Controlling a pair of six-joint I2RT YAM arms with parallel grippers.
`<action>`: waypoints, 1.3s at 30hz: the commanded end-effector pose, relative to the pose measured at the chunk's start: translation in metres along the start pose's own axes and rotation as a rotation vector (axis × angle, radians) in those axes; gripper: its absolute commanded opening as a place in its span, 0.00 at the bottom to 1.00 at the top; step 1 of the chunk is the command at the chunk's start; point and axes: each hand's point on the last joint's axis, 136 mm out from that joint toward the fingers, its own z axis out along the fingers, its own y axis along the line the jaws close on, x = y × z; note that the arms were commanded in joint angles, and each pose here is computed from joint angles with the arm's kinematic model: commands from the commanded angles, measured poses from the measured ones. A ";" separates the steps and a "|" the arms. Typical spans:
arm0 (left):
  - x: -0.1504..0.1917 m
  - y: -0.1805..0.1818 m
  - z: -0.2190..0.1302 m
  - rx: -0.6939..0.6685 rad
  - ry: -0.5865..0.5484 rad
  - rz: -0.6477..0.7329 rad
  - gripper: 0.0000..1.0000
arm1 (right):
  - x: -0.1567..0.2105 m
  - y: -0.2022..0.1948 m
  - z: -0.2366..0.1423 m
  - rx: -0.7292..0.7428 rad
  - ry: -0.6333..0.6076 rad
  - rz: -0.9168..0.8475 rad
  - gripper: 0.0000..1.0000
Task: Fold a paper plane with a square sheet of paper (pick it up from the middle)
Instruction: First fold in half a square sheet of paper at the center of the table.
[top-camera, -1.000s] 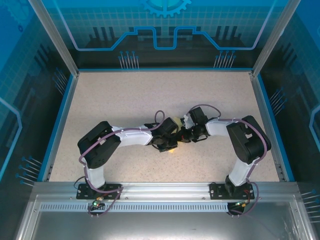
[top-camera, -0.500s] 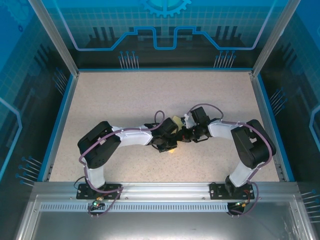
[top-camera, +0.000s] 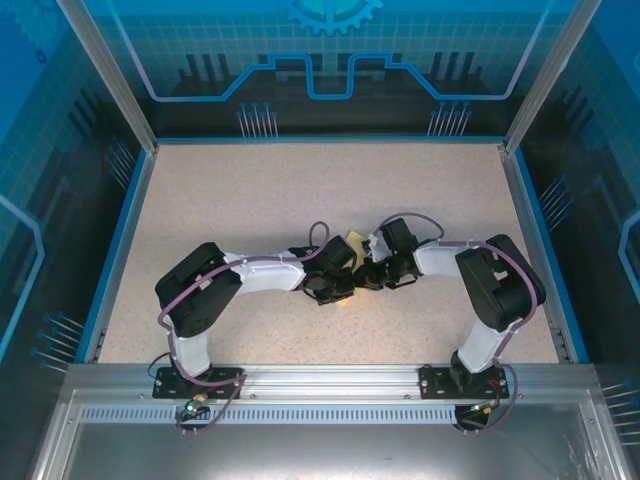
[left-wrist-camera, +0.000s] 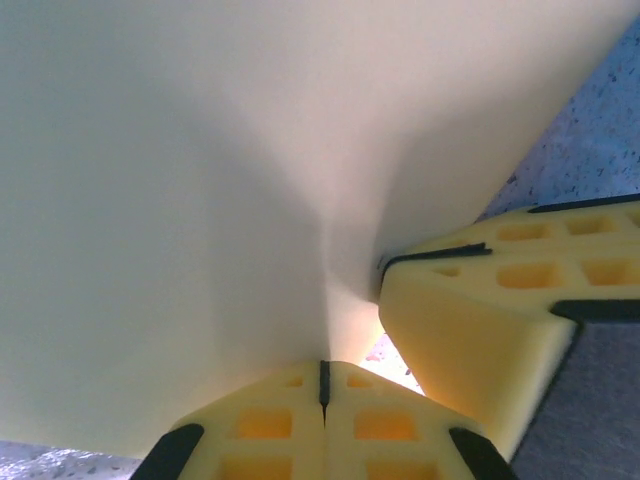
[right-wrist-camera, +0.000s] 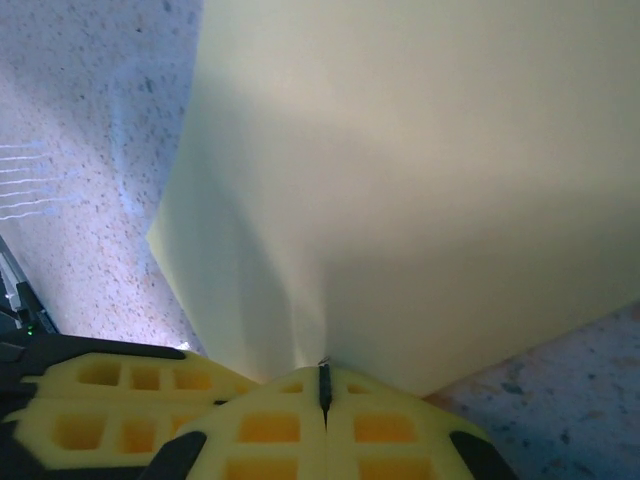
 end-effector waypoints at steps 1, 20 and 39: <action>0.006 0.013 0.004 -0.046 0.018 -0.028 0.00 | 0.006 -0.010 0.003 0.024 0.030 0.021 0.00; 0.013 -0.005 -0.001 0.045 0.053 0.018 0.00 | 0.004 -0.003 -0.002 0.001 0.021 0.012 0.00; 0.035 0.057 0.009 -0.145 0.097 -0.069 0.00 | -0.039 -0.025 -0.014 0.051 -0.072 0.042 0.00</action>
